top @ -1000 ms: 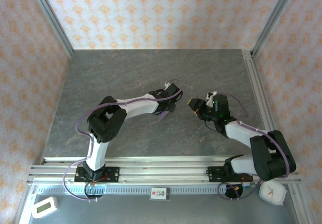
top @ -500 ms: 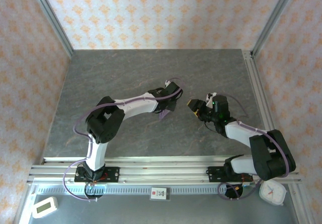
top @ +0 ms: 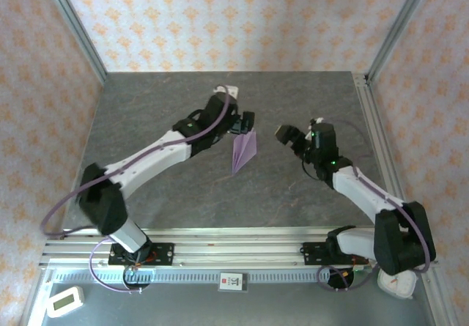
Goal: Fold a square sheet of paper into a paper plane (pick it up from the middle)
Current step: Move a paper plane to the center of the table, then reset both arms
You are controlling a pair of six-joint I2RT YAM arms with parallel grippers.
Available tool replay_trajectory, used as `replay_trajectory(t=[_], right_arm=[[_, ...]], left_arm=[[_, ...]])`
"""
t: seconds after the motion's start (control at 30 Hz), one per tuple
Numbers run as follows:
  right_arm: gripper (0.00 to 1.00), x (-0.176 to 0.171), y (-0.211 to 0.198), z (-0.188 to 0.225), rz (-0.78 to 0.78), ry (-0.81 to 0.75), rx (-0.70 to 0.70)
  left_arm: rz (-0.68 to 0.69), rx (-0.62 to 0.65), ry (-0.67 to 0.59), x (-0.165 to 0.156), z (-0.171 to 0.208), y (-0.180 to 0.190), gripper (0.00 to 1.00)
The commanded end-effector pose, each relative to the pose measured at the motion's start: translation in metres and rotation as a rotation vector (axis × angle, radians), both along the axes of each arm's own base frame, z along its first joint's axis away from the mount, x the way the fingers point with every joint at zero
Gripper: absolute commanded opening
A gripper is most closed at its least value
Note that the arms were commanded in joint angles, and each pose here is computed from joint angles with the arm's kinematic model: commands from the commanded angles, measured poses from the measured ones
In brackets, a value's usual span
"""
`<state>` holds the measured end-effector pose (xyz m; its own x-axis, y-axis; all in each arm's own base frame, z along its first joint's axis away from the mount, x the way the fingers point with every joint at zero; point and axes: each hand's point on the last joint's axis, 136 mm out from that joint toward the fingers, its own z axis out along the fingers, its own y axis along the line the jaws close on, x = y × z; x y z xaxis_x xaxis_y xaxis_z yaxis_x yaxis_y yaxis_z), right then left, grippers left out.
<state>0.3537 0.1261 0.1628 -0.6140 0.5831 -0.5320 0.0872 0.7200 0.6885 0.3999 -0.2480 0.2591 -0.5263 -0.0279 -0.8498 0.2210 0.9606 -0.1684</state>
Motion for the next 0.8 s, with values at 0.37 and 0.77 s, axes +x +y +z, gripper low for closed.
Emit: replay_trajectory(t=[0.37, 0.77], right_arm=[[1.0, 0.004, -0.16, 0.042, -0.671, -0.218, -0.704], [1.0, 0.008, -0.155, -0.02, -0.566, -0.358, -0.754]], left_arm=[[0.65, 0.012, -0.526, -0.054, 0.037, 0.246, 1.0], [0.811, 0.215, -0.502, -0.078, -0.087, 0.312, 1.0]])
